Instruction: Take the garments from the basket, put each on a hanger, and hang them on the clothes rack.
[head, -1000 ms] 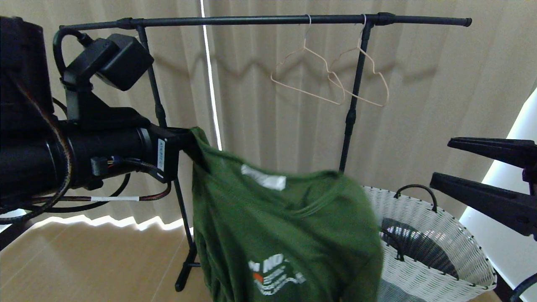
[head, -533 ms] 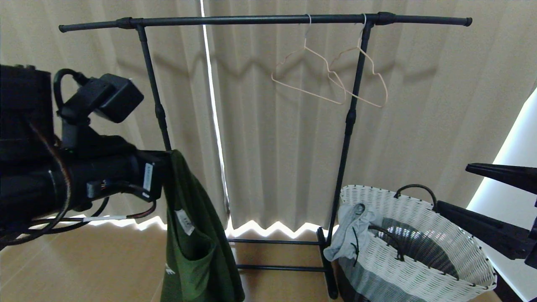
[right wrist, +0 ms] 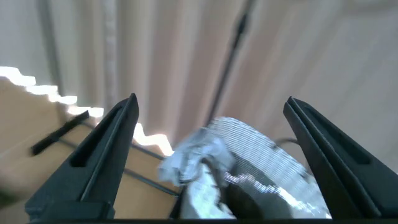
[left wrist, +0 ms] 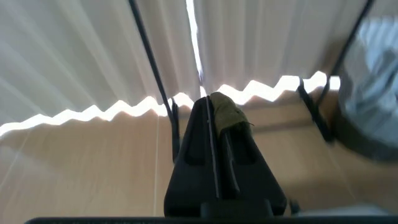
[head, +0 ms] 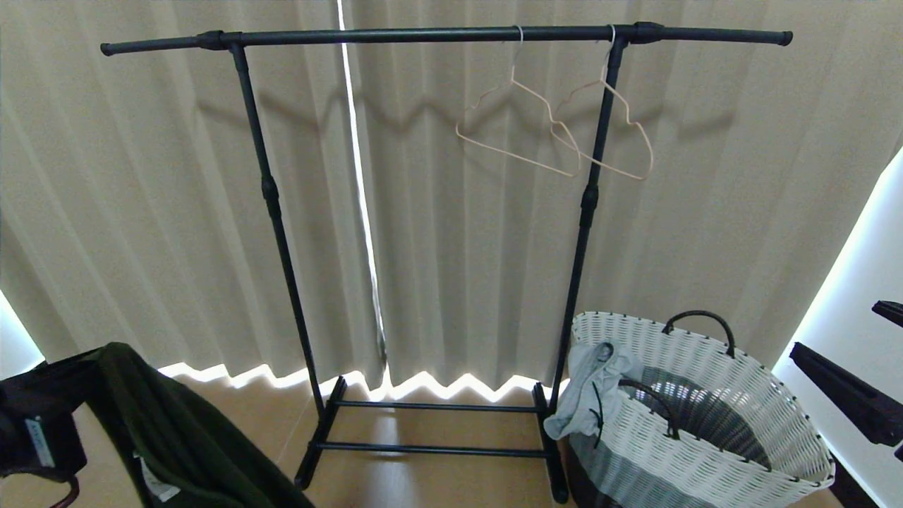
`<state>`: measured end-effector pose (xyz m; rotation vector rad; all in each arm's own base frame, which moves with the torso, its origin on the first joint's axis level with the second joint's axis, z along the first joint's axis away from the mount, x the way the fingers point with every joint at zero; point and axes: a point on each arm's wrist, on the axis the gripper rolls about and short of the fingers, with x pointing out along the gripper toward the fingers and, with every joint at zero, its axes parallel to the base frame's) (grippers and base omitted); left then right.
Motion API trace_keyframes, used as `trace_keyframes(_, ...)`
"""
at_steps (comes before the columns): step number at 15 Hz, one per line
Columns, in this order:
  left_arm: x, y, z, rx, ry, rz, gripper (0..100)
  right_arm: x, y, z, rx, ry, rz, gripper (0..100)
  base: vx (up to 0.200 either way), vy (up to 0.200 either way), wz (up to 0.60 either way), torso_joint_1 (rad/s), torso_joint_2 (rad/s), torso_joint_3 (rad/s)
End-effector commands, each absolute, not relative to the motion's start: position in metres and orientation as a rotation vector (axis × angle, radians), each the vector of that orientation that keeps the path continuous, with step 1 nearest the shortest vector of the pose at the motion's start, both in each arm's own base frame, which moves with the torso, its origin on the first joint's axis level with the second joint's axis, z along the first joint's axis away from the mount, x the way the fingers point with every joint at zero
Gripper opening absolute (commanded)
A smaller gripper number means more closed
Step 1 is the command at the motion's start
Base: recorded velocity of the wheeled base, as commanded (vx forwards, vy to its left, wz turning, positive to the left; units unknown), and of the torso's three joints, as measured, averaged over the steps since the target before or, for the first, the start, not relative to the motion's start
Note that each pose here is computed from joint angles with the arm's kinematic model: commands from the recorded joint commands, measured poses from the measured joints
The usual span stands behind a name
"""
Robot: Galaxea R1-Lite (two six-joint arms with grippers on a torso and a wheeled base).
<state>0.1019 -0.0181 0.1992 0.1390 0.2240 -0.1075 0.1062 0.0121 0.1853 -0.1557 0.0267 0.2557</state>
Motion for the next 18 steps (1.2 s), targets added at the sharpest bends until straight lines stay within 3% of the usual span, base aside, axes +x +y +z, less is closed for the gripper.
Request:
trace_keyframes(1, 0.083, -0.0126, 0.1888, 0.136, 0.17, -0.088, 0, 0.123, 0.007, 0.1853, -0.154, 0.073, 0.189, 100, 0.0, 0.0, 0.0, 0.0, 0.0, 0.0)
trace_keyframes(7, 0.0804, -0.0126, 0.1802, 0.185, 0.184, -0.104, 0, 0.1284, 0.0041, 0.1753, -0.154, 0.113, 0.172, 100, 0.0, 0.0, 0.0, 0.013, -0.05, -0.036)
trace_keyframes(11, 0.08, -0.0138, 0.1859, 0.174, 0.113, -0.14, 0, 0.1279, 0.0037, 0.1759, -0.154, 0.109, 0.166, 100, 0.0, 0.0, 0.0, 0.144, -0.4, -0.254)
trace_keyframes(18, 0.0746, -0.0129, 0.1877, 0.17, 0.082, -0.144, 0, 0.1237, 0.0036, 0.1777, -0.157, 0.094, 0.163, 100, 0.0, 0.0, 0.0, 0.187, -0.46, -0.28)
